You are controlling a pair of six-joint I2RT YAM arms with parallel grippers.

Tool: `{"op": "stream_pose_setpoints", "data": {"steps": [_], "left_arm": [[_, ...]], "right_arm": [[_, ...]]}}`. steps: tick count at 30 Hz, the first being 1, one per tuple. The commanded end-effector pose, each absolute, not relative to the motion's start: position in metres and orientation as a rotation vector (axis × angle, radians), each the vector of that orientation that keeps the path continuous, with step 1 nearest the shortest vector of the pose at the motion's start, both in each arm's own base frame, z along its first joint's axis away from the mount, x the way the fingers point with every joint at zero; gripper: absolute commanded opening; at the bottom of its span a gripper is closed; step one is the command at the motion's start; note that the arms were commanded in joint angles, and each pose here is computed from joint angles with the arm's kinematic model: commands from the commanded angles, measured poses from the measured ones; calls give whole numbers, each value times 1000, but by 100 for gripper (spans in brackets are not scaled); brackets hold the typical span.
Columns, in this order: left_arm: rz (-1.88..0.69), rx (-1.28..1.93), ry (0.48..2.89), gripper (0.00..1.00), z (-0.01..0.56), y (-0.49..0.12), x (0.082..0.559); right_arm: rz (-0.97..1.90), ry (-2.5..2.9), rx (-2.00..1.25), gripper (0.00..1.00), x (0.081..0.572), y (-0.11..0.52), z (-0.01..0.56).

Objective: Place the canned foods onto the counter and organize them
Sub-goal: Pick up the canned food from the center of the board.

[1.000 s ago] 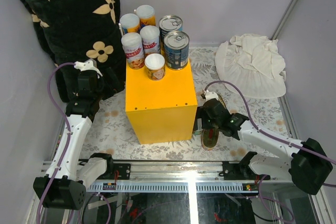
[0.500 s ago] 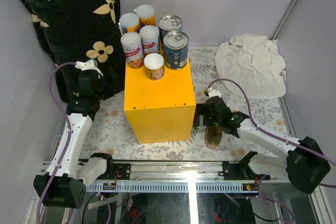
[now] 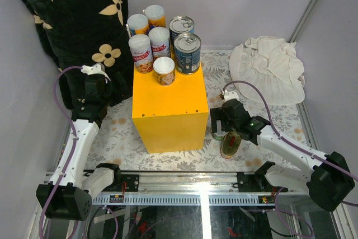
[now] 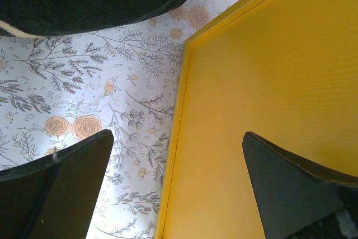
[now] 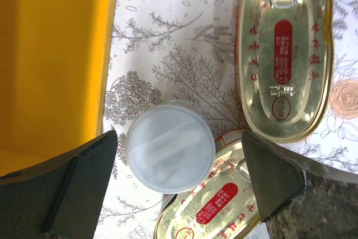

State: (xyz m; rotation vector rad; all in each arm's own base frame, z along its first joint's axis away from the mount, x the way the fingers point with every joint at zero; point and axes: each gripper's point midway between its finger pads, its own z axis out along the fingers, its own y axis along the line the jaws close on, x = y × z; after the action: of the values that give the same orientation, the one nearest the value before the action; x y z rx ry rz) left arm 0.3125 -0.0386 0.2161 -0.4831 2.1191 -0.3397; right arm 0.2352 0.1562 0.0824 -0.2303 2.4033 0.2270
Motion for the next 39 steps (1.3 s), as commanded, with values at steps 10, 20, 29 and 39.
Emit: {"op": "stream_pose_setpoints", "data": {"steps": [10,20,29,39], "left_arm": [[-352,-462,2103,100,220,-39,320],[-356,-461,2107,100,219,-40,320],[-359,-455,2105,100,220,-41,320],[-363,-441,2092,100,225,-41,318]], "right_arm": [[253,2393,-327,99,241,167,91],[263,2435,-355,99,230,175,75],[225,2463,-309,91,229,171,67],[275,2373,-279,50,235,174,103]]}}
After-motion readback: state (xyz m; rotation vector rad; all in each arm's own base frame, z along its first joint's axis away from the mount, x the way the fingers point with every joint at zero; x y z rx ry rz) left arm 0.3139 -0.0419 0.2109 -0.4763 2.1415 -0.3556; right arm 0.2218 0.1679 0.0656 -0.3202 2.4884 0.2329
